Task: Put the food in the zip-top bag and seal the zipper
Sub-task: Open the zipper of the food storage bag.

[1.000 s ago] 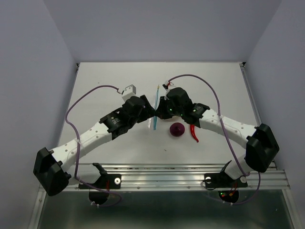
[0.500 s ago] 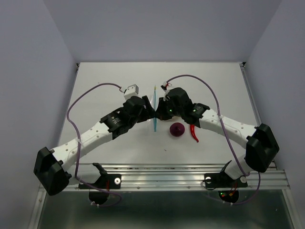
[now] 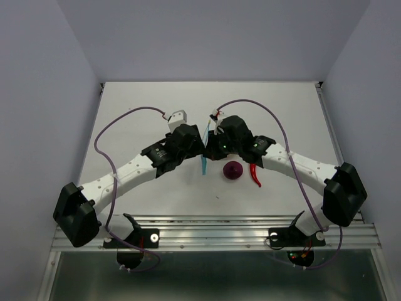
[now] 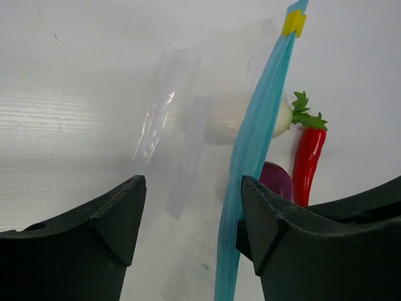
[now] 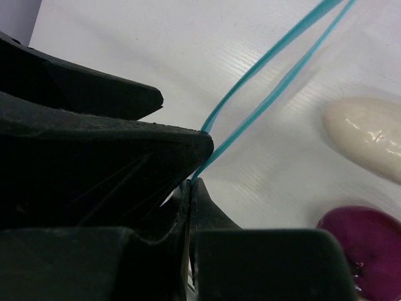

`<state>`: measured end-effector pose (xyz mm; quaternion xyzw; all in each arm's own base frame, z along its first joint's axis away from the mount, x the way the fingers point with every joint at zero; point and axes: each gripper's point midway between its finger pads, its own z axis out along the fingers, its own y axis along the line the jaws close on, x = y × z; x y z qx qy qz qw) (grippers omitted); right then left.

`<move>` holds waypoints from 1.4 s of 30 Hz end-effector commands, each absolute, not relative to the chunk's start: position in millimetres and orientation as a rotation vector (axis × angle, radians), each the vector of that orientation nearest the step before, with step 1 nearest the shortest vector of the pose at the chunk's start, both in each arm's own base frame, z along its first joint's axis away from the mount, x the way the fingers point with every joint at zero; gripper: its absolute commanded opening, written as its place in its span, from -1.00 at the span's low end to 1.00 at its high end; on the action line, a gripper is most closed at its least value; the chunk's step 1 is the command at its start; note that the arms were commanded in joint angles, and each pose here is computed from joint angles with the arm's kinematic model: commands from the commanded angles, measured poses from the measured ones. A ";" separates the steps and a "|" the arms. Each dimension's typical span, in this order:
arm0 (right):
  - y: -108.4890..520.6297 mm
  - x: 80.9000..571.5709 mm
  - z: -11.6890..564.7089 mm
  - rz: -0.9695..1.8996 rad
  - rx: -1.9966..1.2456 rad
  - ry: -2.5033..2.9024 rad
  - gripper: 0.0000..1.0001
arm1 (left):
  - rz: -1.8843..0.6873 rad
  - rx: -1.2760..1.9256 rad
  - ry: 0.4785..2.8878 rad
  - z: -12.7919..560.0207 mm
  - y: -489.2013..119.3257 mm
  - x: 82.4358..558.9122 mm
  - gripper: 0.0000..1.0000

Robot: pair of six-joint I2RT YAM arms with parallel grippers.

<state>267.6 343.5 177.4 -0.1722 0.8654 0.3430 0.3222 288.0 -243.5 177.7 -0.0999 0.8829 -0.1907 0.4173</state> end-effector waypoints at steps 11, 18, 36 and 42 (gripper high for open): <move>343.2 278.3 219.7 0.887 -0.430 2.161 -0.99 | -0.394 -0.317 2.187 180.4 -230.4 294.3 0.40; 341.3 276.4 215.6 0.877 -0.439 2.176 -0.99 | -0.391 -0.308 2.207 171.7 -235.3 296.5 0.13; 232.4 322.6 195.1 0.158 0.000 2.199 -0.99 | -0.194 -0.339 2.217 180.9 -207.6 301.4 -1.00; 205.0 338.0 182.3 -0.012 0.128 2.208 -0.99 | -0.201 -0.275 2.213 192.3 -205.1 297.8 -1.00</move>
